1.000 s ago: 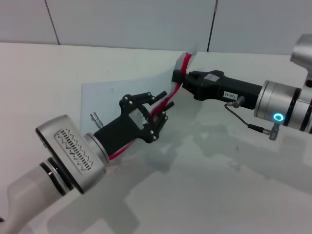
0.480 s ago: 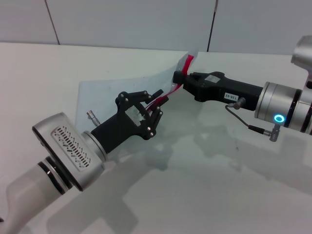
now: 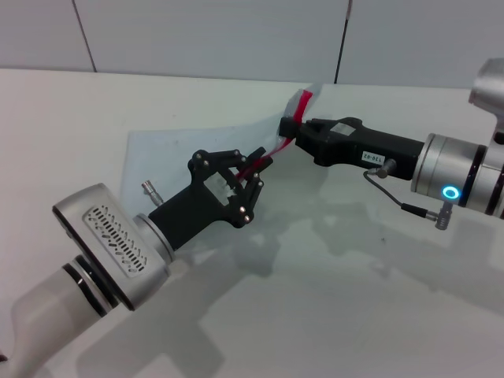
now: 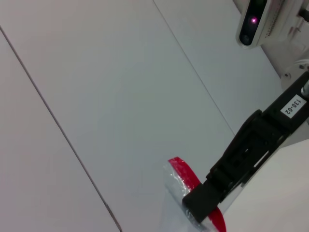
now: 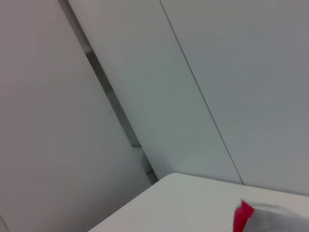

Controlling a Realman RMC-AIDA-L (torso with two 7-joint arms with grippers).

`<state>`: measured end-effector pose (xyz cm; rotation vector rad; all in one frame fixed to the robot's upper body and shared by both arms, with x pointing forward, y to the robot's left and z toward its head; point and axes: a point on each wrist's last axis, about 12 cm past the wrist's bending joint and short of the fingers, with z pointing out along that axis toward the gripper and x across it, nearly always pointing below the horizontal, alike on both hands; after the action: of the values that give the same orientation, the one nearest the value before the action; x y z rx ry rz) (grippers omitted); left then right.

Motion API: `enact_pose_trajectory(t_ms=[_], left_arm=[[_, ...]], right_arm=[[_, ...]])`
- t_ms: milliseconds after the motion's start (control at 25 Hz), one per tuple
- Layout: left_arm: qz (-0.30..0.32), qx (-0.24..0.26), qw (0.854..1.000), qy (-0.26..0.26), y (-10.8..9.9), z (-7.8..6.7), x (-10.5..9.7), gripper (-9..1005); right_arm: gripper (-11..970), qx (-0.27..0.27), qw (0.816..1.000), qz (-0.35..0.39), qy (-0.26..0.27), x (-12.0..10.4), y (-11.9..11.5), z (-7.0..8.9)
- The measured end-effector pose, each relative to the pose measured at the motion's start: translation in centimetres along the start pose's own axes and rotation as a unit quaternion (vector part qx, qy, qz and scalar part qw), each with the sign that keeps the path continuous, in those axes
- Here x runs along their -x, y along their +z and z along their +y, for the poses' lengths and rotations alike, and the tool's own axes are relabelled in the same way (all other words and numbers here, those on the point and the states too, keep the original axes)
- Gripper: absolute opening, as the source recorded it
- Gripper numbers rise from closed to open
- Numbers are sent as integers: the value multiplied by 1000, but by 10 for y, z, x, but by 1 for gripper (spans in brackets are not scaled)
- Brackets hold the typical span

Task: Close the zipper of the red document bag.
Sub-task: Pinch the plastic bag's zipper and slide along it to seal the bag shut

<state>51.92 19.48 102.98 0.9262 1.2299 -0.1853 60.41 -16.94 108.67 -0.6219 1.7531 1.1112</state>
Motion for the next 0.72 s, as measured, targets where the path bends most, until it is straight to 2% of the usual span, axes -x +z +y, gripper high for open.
enact_pose_trajectory(t_ms=[160, 320, 720], left_arm=[[1, -1, 1000, -2, 0, 0, 0, 82], [3, -3, 1000, -2, -1, -1, -1, 81], [9, -2, 1000, -5, -6, -1, -3, 82]], right_arm=[[89, -13, 1000, -13, 5, -2, -5, -3], [93, -51, 997, -46, 18, -3, -23, -14], [102, -189, 970, -138, 60, -18, -101, -47]])
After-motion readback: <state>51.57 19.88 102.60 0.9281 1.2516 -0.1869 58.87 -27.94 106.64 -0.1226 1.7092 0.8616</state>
